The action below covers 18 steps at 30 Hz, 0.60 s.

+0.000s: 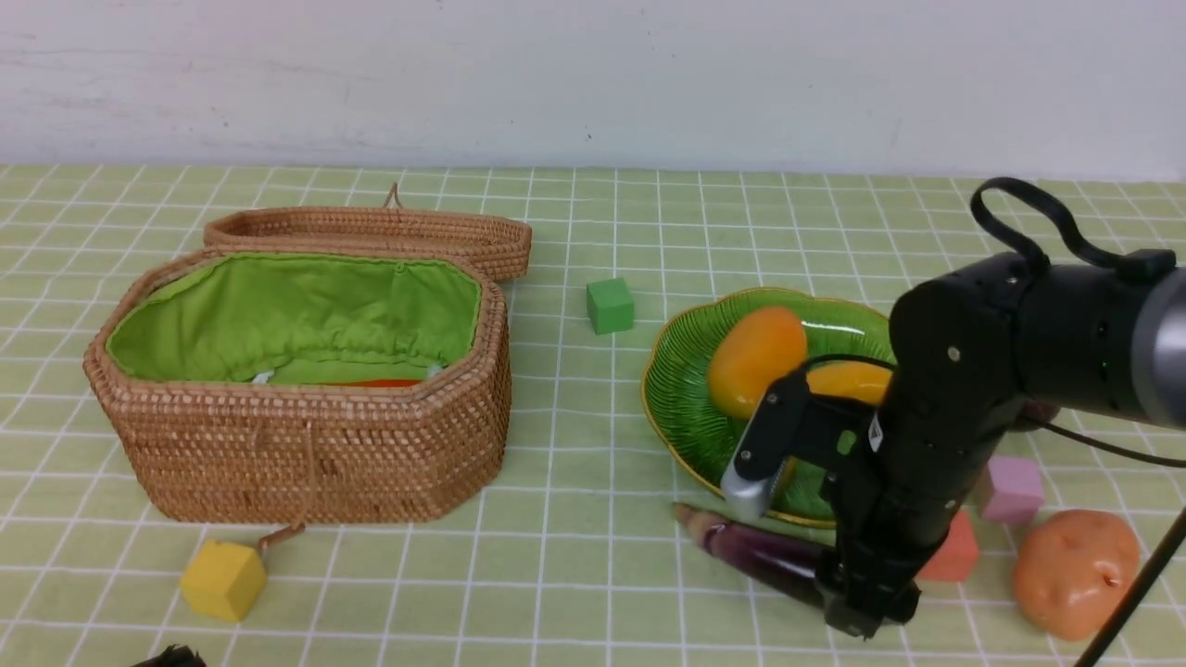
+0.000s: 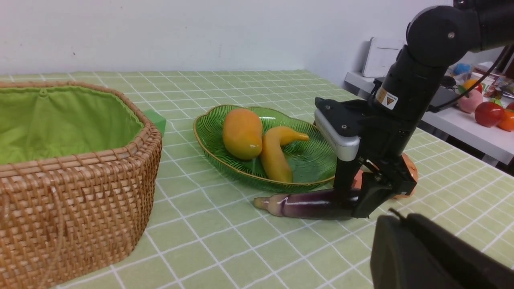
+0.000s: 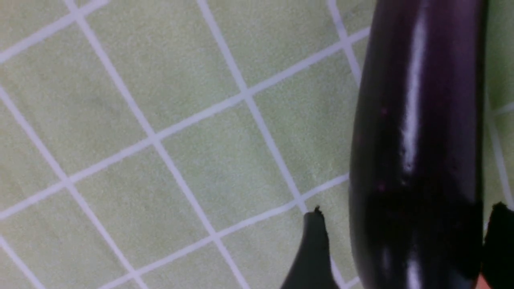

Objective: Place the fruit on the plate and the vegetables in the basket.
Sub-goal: Grab an eggplant with your right arm and place it in the basket on the left.

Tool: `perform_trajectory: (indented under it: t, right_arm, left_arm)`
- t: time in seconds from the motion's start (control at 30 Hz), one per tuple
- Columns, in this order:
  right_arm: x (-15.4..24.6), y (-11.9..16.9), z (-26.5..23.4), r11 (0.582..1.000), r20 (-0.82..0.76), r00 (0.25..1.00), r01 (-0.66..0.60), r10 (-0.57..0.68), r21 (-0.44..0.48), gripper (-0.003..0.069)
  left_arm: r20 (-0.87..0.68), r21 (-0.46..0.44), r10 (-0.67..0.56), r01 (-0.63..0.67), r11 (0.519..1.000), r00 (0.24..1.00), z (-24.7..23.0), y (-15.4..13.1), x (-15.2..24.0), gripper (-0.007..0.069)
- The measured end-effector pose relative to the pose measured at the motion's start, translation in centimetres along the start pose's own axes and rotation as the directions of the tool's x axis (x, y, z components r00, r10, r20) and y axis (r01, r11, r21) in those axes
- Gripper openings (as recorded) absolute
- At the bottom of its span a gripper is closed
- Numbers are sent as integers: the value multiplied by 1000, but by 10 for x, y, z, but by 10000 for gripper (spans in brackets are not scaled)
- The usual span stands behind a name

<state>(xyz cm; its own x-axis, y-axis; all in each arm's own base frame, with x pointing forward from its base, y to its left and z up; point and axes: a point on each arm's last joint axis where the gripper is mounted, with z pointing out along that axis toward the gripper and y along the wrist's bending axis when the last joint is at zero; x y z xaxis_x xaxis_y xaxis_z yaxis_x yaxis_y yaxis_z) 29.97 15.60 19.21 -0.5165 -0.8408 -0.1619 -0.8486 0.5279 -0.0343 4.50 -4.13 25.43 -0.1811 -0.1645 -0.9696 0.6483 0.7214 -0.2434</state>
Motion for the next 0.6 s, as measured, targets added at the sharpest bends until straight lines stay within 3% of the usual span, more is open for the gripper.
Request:
perform_trajectory:
  t: [0.43, 0.53, 0.6]
  right_arm:
    - [-3, 0, 27, 999, -31, 999, -25, 23, -43, 524]
    - [-3, -1, 29, 999, -38, 999, -25, 23, -47, 493]
    - [-3, -1, 29, 999, -38, 999, -25, 23, -47, 427]
  left_arm:
    - [13, 3, 0, 0, 1000, 1000, 0, 0, -1, -1]
    - [14, 3, 0, 0, 1000, 1000, 0, 0, -1, 1]
    - [14, 3, 0, 0, 1000, 1000, 0, 0, -1, 2]
